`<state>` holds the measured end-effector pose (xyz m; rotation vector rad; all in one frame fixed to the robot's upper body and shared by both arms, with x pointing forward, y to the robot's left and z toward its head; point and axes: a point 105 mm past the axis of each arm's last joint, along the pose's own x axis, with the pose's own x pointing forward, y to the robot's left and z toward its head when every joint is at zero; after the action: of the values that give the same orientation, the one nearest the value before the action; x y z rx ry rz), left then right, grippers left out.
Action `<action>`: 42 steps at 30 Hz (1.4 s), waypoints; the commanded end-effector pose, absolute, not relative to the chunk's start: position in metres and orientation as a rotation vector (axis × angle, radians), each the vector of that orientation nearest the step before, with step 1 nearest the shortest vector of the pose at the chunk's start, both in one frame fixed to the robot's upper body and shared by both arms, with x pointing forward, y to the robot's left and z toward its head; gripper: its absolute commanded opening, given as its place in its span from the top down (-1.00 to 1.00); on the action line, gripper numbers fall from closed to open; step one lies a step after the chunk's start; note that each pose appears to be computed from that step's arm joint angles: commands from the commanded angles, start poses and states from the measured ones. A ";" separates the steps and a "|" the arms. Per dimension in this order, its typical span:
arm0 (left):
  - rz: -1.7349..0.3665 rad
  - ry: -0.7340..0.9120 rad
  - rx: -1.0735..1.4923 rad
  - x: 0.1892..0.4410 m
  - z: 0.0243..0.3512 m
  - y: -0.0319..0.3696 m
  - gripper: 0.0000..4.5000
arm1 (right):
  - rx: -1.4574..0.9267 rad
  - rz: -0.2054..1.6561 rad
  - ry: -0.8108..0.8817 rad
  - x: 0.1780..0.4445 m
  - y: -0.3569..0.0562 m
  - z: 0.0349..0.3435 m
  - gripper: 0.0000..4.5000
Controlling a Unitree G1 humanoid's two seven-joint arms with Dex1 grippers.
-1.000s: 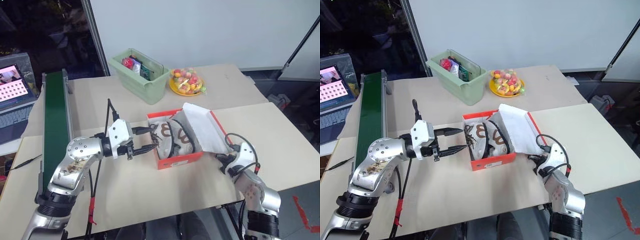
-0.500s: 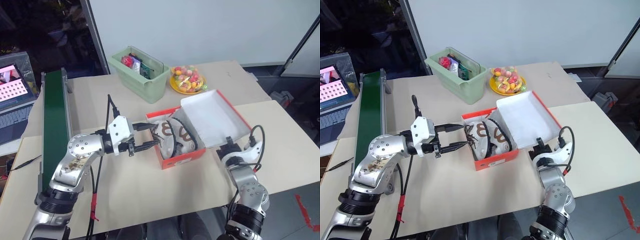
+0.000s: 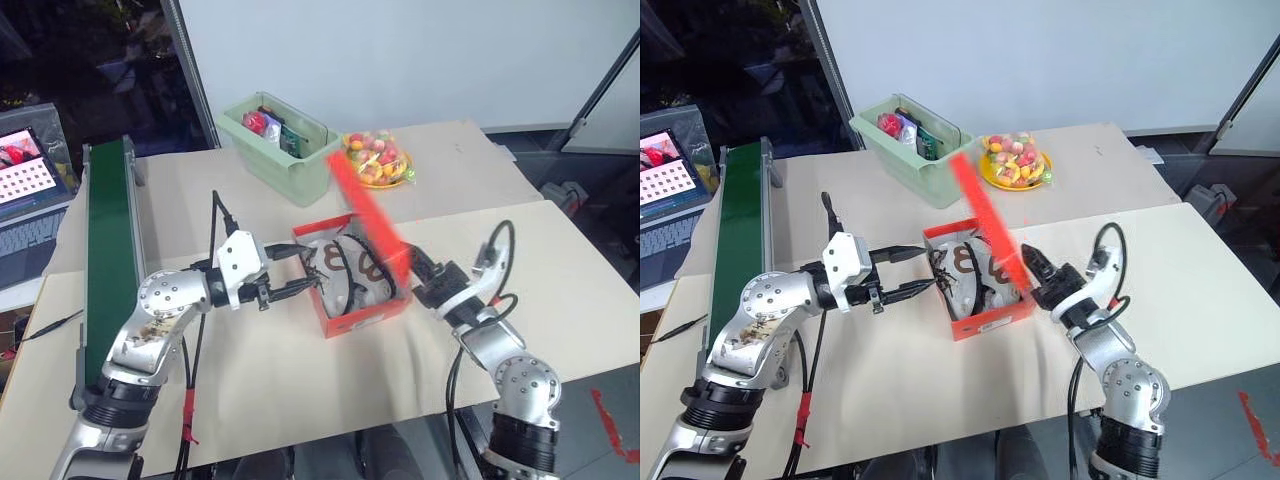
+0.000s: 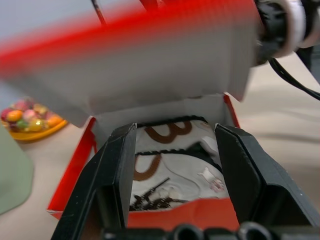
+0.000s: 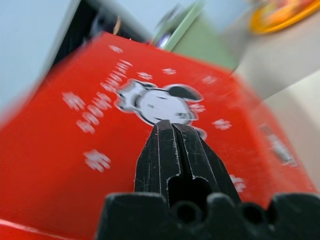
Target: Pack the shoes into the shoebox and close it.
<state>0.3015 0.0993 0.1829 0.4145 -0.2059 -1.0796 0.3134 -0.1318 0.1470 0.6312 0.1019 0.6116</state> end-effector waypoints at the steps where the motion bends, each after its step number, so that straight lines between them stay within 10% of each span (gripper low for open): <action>1: -1.029 -0.276 0.417 0.306 0.208 0.104 -0.17 | 0.470 0.700 0.118 0.312 -0.116 0.156 0.97; 25: -1.026 -0.253 0.420 0.302 0.203 0.101 -0.17 | -0.222 0.792 0.455 0.311 -0.074 0.087 0.97; 42: -0.658 -0.221 0.214 0.332 0.205 0.138 -0.17 | 0.255 0.750 0.119 0.326 -0.113 0.194 0.97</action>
<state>0.3247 0.1231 0.1916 0.2499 -0.1803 -0.7728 0.3287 -0.1012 0.1729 0.2020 0.1965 0.7560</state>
